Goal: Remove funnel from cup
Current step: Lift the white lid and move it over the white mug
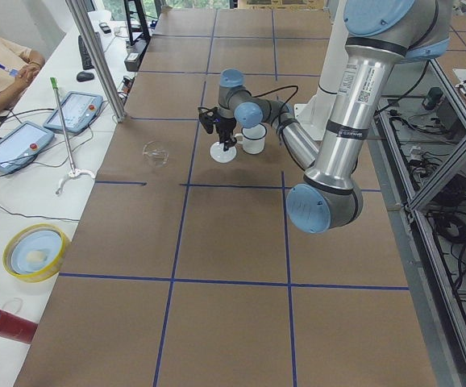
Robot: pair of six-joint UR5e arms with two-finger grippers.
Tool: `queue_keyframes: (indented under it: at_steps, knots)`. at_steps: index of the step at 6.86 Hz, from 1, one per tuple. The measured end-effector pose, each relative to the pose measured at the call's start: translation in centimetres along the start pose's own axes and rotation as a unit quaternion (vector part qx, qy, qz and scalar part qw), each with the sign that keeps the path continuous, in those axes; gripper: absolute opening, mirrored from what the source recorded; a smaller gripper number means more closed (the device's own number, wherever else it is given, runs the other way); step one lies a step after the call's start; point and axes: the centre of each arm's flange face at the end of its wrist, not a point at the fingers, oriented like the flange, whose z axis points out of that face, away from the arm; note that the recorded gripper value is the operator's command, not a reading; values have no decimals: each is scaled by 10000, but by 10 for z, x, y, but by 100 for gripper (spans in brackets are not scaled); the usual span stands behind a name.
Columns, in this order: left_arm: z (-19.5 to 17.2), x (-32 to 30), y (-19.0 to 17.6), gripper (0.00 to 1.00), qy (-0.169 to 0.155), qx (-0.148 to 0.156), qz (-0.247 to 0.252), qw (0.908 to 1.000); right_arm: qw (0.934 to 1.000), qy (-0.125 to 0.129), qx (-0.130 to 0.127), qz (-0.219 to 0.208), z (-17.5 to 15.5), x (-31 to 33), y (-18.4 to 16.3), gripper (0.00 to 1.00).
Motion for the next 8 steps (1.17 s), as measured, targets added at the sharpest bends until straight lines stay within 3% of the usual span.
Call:
queue_keyframes:
  at_steps: [2, 5, 8]
  knots:
    - [-15, 31, 48, 0, -169, -194, -533, 9983, 10000, 0, 0, 0, 0, 0, 0, 100]
    - [19, 34, 109, 0, -575, -483, -660, 9950, 10000, 0, 0, 0, 0, 0, 0, 100]
    - [24, 36, 127, 0, -750, -541, -676, 9934, 10000, 0, 0, 0, 0, 0, 0, 100]
